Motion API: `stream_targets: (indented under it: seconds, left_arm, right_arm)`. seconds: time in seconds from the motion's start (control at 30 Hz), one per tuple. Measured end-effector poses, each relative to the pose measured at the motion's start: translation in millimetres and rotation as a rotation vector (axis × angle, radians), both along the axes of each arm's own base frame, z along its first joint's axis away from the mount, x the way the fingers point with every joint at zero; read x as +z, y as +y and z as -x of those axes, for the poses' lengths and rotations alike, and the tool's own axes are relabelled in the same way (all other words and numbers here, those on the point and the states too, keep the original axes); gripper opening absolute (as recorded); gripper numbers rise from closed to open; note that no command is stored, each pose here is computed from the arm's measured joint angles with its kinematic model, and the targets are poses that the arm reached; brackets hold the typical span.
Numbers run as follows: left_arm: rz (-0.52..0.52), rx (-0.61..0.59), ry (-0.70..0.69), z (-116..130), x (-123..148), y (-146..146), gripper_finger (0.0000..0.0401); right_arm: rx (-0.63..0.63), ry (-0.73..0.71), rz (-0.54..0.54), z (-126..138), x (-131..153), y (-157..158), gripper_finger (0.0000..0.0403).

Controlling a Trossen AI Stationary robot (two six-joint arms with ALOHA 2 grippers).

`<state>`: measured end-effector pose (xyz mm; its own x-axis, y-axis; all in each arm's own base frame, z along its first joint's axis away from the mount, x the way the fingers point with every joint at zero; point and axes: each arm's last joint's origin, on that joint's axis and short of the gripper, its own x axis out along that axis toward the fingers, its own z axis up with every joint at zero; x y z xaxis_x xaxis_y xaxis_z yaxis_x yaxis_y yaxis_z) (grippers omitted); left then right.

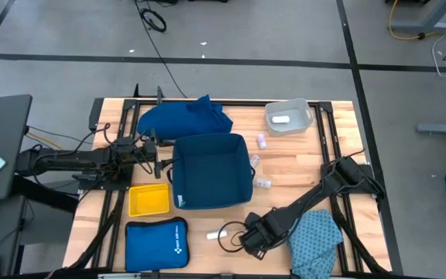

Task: Pick & place medical supplies in basket/bin
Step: Put the right white roll gauze into the gray bin

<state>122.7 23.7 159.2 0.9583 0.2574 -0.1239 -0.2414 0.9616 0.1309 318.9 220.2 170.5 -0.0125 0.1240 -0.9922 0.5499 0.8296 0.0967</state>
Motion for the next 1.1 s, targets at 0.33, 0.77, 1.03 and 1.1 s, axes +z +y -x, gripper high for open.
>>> stream_targets:
  seconds: [0.33, 0.77, 1.03, 1.1]
  left_arm:
    - [0.006, -0.007, 0.004, 0, -1, 0, 0.0280]
    - [0.014, -0.006, 0.010, 0, -1, 0, 0.0280]
    - [0.015, -0.006, 0.011, 0, -1, 0, 0.0280]
    - [0.015, -0.006, 0.011, 0, -1, 0, 0.0280]
  right_arm:
    - [-0.046, -0.013, -0.018, 10, -32, -6, 0.0270]
    - [-0.040, -0.001, 0.015, 13, -35, -9, 0.0172]
    - [0.018, -0.006, 0.004, 14, -36, -6, 0.0030]
    - [0.032, -0.014, 0.003, 15, -36, -5, 0.0030]
